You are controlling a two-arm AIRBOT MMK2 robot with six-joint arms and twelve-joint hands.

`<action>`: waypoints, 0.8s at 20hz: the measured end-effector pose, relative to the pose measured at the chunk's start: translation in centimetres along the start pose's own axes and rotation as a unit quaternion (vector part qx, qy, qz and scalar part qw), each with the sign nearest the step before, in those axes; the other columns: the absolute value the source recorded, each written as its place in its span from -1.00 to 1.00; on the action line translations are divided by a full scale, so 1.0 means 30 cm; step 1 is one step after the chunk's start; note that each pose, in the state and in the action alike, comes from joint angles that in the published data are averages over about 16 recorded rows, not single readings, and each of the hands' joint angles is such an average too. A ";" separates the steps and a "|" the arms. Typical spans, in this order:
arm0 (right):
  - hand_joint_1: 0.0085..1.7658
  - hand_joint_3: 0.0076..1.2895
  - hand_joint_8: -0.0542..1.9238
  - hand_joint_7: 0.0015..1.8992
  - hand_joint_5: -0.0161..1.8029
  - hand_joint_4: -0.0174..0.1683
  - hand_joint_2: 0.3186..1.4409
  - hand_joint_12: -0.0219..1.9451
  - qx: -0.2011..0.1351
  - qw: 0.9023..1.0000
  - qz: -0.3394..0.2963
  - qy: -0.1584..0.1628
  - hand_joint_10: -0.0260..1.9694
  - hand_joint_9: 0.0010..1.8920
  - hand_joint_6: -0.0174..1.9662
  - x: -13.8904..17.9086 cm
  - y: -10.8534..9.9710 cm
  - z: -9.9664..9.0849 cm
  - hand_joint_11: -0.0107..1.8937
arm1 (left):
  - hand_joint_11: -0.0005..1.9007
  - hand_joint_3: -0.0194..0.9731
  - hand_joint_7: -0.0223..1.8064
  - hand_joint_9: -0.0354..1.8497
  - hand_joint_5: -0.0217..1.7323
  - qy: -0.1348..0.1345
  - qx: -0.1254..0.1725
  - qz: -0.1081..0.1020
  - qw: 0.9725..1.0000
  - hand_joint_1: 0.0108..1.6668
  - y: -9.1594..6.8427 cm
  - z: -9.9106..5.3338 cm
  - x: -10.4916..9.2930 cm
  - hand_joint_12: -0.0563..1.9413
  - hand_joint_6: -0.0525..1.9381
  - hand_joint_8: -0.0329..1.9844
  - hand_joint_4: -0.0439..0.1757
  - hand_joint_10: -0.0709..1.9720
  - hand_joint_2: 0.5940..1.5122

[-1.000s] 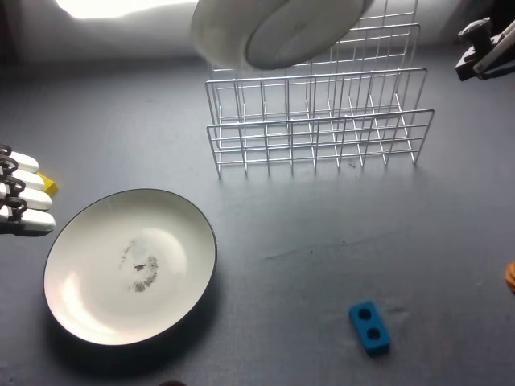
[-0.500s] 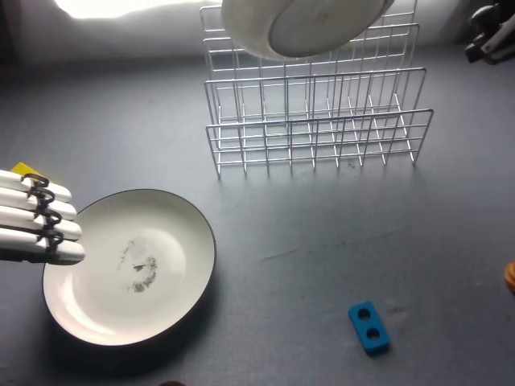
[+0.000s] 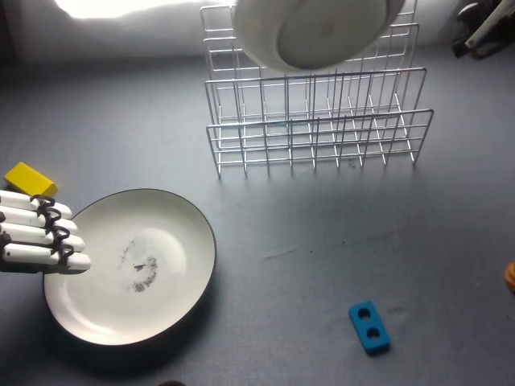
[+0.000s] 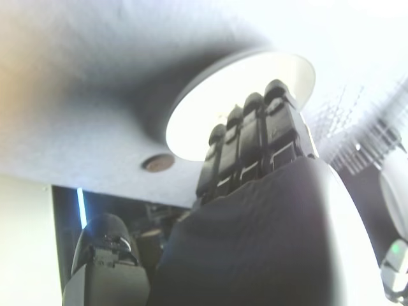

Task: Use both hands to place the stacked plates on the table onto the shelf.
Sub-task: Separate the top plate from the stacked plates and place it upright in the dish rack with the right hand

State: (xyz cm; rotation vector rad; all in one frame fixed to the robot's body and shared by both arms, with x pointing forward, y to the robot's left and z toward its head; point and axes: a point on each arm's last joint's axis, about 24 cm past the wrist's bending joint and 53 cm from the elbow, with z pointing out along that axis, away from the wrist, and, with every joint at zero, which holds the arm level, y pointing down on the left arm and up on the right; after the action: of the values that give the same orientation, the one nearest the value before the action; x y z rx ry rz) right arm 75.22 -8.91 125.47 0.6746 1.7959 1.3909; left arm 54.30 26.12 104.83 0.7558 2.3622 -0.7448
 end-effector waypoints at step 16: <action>0.55 -0.99 -0.06 0.15 0.12 -0.91 0.18 0.57 0.041 0.999 -0.002 -0.008 0.17 0.11 -0.45 -0.017 -0.139 0.072 -0.13 | -0.98 -0.93 -0.94 -0.95 -0.95 -0.006 -0.035 -0.024 0.999 -1.00 0.067 0.032 0.012 -0.93 -0.93 -0.95 -0.55 -0.93 -0.01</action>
State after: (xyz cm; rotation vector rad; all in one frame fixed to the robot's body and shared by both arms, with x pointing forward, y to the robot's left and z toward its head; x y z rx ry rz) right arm 77.44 -9.19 121.32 0.7223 1.8478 1.3120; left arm 55.65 27.02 103.26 0.6650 2.3907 -0.6801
